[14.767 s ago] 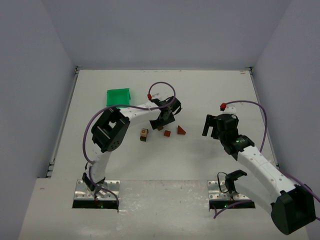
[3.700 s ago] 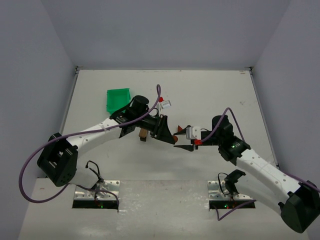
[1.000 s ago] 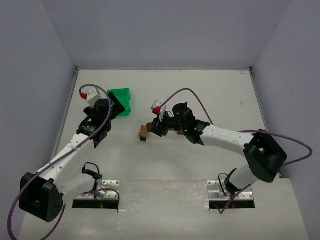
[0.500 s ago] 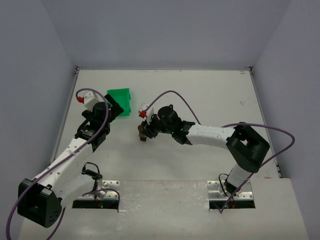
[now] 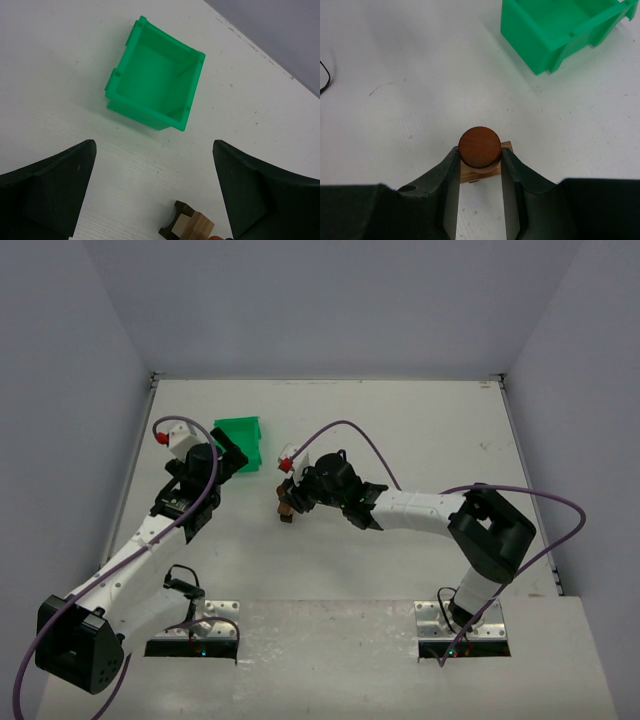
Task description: Build the wood block tower
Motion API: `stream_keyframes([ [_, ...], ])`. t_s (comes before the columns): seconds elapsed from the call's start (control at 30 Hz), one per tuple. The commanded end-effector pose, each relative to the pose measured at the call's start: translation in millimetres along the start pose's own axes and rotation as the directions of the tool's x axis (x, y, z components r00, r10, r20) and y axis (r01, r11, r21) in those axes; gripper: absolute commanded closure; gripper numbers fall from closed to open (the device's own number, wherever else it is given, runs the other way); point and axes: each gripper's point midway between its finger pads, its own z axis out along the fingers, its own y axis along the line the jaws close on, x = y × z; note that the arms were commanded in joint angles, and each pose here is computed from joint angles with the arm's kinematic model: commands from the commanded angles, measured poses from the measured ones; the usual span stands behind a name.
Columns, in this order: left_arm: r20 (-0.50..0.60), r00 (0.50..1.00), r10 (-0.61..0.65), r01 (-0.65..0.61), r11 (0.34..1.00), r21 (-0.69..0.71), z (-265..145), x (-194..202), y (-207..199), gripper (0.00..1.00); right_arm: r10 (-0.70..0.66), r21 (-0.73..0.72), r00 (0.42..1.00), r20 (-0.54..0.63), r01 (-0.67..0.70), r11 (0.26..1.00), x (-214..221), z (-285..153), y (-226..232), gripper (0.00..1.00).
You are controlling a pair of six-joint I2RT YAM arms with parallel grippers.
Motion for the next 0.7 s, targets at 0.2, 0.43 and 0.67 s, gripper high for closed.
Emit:
stream_keyframes([
  [0.2,0.029,0.999,-0.034,0.034,0.999,0.026,2.7,-8.3,-6.7,0.00,0.043,0.005,0.997,0.068,-0.044,0.999,-9.8,0.3,3.1,0.87],
  [0.43,0.028,0.999,-0.035,0.034,0.999,0.029,2.7,-7.9,-7.1,0.00,0.053,0.002,0.996,0.065,-0.054,0.999,-7.0,1.0,4.5,0.86],
  [0.67,0.026,0.999,-0.031,0.030,0.999,0.034,2.1,-7.8,-7.9,0.00,0.055,0.005,0.997,0.058,-0.055,0.998,-4.8,7.2,3.1,0.85],
])
